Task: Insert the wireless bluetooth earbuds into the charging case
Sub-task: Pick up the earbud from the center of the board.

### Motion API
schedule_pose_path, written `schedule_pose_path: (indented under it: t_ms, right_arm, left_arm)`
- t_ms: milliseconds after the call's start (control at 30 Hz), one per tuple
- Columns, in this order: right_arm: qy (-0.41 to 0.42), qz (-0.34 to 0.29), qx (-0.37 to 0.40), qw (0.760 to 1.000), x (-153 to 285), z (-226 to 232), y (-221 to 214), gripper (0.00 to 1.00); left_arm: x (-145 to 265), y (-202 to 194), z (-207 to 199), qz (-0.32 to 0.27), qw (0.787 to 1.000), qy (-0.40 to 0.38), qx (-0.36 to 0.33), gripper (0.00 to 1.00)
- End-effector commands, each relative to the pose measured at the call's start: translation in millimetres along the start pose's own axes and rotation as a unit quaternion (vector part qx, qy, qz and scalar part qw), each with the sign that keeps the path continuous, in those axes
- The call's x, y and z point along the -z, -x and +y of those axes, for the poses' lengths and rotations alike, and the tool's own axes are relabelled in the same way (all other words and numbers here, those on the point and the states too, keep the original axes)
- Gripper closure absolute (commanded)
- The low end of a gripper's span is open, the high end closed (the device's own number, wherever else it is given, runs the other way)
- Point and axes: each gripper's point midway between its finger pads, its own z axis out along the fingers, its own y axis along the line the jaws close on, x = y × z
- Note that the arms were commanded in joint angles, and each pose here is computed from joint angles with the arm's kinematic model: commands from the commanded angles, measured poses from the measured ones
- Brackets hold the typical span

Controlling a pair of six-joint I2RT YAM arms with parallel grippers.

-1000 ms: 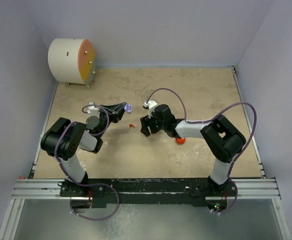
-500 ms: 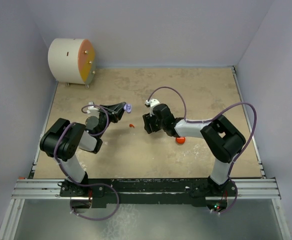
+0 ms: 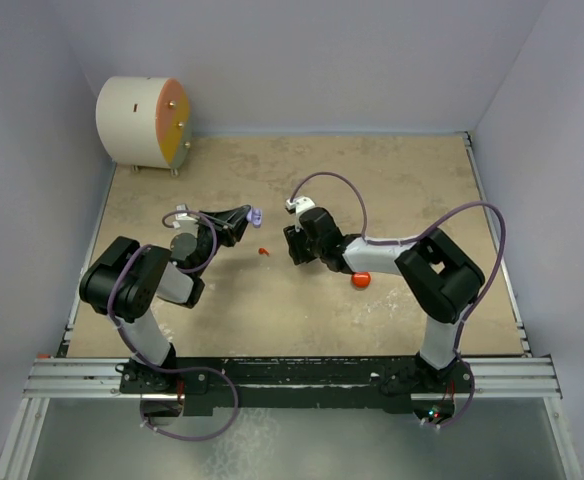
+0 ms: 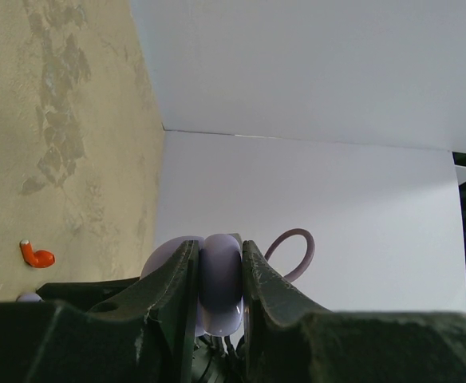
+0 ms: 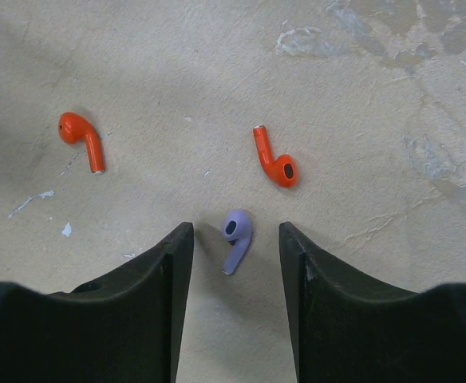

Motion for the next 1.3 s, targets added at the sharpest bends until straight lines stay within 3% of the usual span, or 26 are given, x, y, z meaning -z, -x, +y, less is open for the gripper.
schedule_pose_path:
  t_ms: [0, 1267]
  right_arm:
    - [-0.010, 0.005, 0.009, 1.000, -2, 1, 2, 0.51]
    - [-0.076, 0.057, 0.029, 0.995, -10, -5, -33, 0.65]
  left_arm:
    - [4, -2, -26, 0.004, 0.999, -0.047, -0.010, 1.00]
    - [5, 1, -26, 0.003, 0.999, -0.049, -0.009, 1.00]
